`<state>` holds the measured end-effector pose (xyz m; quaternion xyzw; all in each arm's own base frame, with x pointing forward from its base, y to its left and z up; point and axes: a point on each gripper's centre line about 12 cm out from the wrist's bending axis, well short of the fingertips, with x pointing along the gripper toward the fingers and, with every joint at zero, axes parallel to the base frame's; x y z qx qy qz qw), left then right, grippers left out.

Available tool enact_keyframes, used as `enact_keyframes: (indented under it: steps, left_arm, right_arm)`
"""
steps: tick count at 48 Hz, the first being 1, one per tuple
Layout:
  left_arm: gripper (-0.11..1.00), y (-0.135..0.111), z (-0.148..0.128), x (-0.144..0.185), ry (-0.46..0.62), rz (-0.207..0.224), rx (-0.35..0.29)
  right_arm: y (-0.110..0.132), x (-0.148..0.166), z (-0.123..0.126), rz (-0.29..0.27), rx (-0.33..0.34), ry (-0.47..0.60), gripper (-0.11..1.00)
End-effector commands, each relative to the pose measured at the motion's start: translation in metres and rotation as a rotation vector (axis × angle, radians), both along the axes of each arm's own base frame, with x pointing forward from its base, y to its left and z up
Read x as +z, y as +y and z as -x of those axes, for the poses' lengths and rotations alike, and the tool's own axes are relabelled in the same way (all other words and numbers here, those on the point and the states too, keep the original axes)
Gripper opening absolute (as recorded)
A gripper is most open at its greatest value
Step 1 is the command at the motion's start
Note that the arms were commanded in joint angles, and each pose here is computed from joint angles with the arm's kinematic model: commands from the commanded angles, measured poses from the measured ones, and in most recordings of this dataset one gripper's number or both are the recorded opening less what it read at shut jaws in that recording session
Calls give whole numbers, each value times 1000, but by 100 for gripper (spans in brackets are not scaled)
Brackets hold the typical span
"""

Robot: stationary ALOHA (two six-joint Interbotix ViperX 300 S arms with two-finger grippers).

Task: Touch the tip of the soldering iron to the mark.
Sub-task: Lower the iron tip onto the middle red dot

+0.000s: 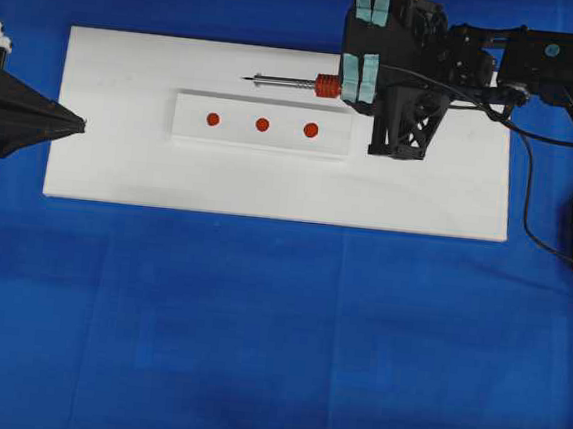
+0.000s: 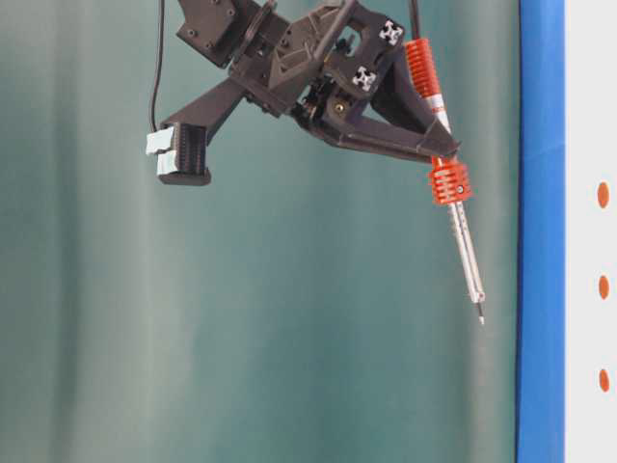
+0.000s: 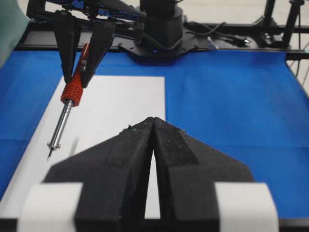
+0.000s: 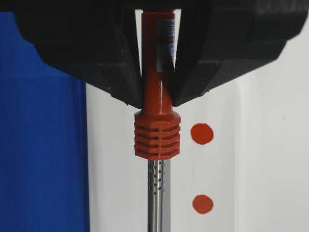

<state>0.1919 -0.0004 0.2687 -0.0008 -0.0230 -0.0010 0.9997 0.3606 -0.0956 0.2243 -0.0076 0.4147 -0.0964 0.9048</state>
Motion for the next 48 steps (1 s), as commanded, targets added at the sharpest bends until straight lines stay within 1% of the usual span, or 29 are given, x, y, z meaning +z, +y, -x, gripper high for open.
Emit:
enact_keyframes:
  steps: [1,14,48]
  left_arm:
    - [0,0,-2,3,-8,-3,-2]
    - [0,0,-2,3,-5,-2,-1]
    - [0,0,-2,4,-9,-3,-1]
  right_arm:
    - [-2,22,-3,19,1,-57,6]
    - [-2,23,-4,31,11,-68,6]
    - [-1,23,-6,23,5,-78,6]
